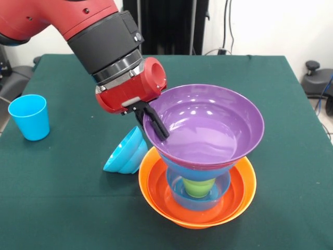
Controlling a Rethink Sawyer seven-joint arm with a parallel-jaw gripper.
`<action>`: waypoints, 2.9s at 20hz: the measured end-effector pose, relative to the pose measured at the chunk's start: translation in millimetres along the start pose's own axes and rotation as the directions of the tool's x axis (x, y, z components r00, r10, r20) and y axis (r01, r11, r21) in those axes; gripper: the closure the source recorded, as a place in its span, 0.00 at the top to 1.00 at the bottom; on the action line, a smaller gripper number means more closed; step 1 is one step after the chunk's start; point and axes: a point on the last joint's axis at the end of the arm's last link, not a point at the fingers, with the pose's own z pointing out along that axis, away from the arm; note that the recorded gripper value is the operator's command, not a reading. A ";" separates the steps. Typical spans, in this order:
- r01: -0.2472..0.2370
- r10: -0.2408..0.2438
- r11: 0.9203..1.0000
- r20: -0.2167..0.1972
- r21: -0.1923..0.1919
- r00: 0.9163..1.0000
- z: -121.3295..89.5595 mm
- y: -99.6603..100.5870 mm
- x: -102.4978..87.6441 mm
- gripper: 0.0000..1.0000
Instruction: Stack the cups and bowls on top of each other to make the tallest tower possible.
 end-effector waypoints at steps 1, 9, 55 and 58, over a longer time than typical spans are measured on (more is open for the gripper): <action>0.000 0.000 1.000 0.000 0.000 1.000 -0.3 -0.5 -0.1 0.00; -0.002 0.002 1.000 0.004 0.003 1.000 -2.6 -4.6 -0.9 0.00; 0.020 -0.020 1.000 -0.017 0.022 1.000 -74.0 40.1 -28.6 1.00; 0.023 -0.023 0.999 -0.013 0.024 1.000 -81.8 46.6 -33.1 1.00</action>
